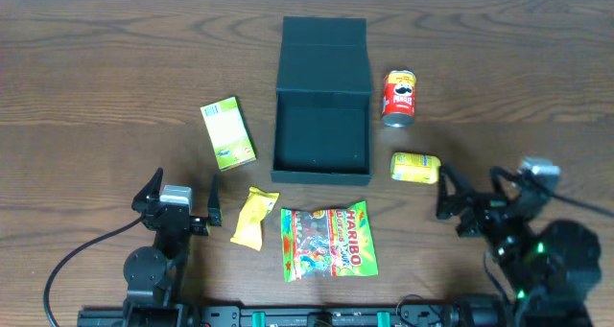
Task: Pack container
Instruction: 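Move the right gripper left and down toward the Haribo gummy bag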
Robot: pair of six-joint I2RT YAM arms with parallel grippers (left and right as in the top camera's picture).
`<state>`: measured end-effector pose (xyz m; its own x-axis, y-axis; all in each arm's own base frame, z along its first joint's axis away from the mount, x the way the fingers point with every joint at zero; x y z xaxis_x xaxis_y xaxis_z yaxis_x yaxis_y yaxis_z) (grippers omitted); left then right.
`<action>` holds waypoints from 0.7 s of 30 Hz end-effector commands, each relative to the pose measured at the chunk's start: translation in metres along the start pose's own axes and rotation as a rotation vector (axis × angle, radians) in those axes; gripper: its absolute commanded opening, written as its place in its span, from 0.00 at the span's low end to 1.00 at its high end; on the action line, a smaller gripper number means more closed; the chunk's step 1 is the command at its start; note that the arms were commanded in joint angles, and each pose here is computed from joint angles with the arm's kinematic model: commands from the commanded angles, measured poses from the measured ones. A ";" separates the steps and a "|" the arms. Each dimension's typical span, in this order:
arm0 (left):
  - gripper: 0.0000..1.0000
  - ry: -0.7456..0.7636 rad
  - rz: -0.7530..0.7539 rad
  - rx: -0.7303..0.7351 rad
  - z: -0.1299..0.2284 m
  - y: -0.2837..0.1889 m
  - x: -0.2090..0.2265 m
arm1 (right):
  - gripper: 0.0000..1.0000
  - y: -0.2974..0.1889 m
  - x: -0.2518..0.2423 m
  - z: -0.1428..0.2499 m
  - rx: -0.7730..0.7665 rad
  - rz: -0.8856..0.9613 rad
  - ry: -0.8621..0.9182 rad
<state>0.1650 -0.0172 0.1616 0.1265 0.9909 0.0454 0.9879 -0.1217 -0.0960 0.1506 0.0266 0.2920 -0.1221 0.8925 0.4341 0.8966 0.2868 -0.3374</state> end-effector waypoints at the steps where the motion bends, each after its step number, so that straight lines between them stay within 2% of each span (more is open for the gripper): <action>1: 0.95 -0.003 0.006 0.063 0.013 0.001 -0.001 | 0.99 0.010 0.015 0.004 0.144 -0.165 0.147; 6: 0.95 -0.003 0.006 0.063 0.013 0.001 -0.001 | 0.99 0.020 0.014 0.011 0.250 -0.178 0.340; 12: 0.95 -0.003 0.006 0.063 0.013 0.001 -0.001 | 0.99 0.014 0.032 0.016 0.363 -0.367 0.401; 15: 0.95 -0.003 0.006 0.063 0.013 0.001 -0.001 | 0.99 0.012 0.034 0.018 0.402 -0.381 0.458; 18: 0.95 -0.003 0.006 0.063 0.013 0.001 -0.001 | 0.97 0.010 0.029 0.030 0.463 -0.326 0.512; 21: 0.95 -0.003 0.006 0.063 0.013 0.001 -0.001 | 0.98 0.004 0.018 0.053 0.582 -0.151 0.696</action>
<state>0.1650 -0.0172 0.1616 0.1265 0.9909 0.0454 0.9879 -0.1217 -0.0960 0.1369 0.0642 0.2587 0.0861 0.5219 0.8486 0.5323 0.6960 -0.4820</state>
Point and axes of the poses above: each gripper's point midway between its finger pads, its own y axis out along the fingers, its own x axis along the line the jaws close on, z = x × y, the point moved 8 cm from there along -y, back along the fingers, and after that the axes turned 1 degree about -y, right-handed, at the moved point
